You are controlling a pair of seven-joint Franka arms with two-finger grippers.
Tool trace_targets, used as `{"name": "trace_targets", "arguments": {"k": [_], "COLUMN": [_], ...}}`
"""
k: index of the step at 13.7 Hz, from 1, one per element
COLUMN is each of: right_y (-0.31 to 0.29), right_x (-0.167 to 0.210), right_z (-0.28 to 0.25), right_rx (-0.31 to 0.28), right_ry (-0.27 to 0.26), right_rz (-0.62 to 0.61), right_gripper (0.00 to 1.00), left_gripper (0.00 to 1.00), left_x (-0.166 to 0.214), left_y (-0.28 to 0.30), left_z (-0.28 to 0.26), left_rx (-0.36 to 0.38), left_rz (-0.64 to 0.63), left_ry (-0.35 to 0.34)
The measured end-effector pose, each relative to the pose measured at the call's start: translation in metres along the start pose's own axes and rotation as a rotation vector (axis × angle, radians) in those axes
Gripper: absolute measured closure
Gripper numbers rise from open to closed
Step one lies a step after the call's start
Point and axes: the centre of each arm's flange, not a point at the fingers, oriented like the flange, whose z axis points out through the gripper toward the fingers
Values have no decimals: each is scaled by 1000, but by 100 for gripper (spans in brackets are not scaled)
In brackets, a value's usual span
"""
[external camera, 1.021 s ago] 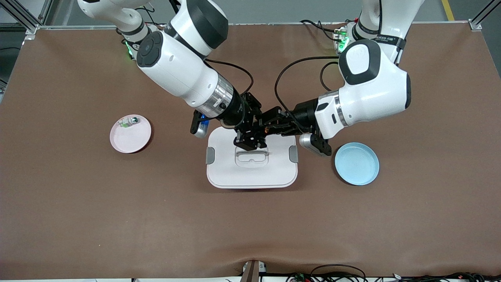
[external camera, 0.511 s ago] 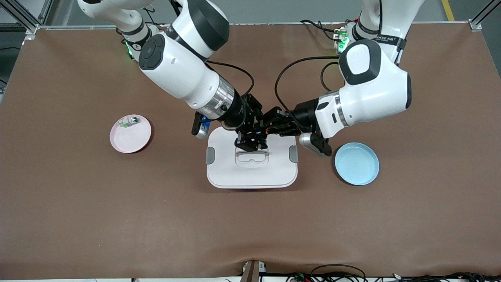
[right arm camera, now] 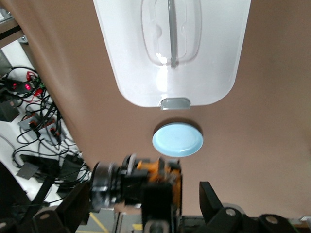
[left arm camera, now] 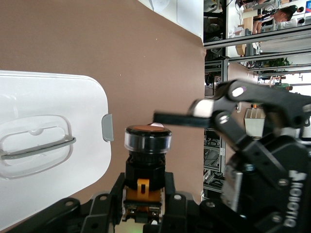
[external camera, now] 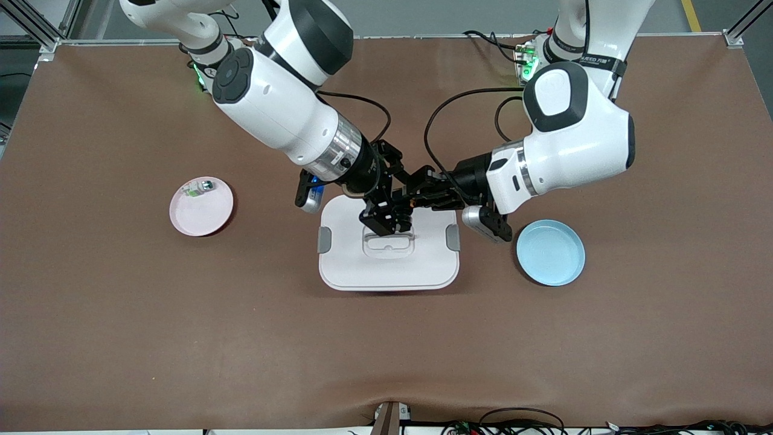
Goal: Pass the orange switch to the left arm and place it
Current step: 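Open the right gripper and withdraw while the left gripper pulls away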
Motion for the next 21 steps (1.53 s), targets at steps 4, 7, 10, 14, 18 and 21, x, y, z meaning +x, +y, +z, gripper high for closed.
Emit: {"name": "trace_targets", "arguments": {"k": [4,7,10,14,18,21], "right_y": [-9,-18,-30,-53,-67,-76], "right_x": [31,68,124,219,287,334], "right_z": [-30,-73,-117,-177,-228,-258], "right_rx": [-127,-236,-357,-478,-535,-556], "right_ry": [74,100,120,161,199,187], "right_rz": [-186,-362,-567,-813,-1053,-1197], "right_gripper": [0,0,0,0,0,0], "left_gripper": [66,66,66,66,66,66], "left_x": [-6,-14,-33,-64,-85,-84], "left_y": [14,21,28,30,19,-5], "left_z": [-32,-93,-159,-223,-270,-286], "left_rx": [52,146,256,466,688,769], "left_rz": [47,79,108,143,89,-36], "left_ry": [-50,-99,-142,-175,-163,-124]}}
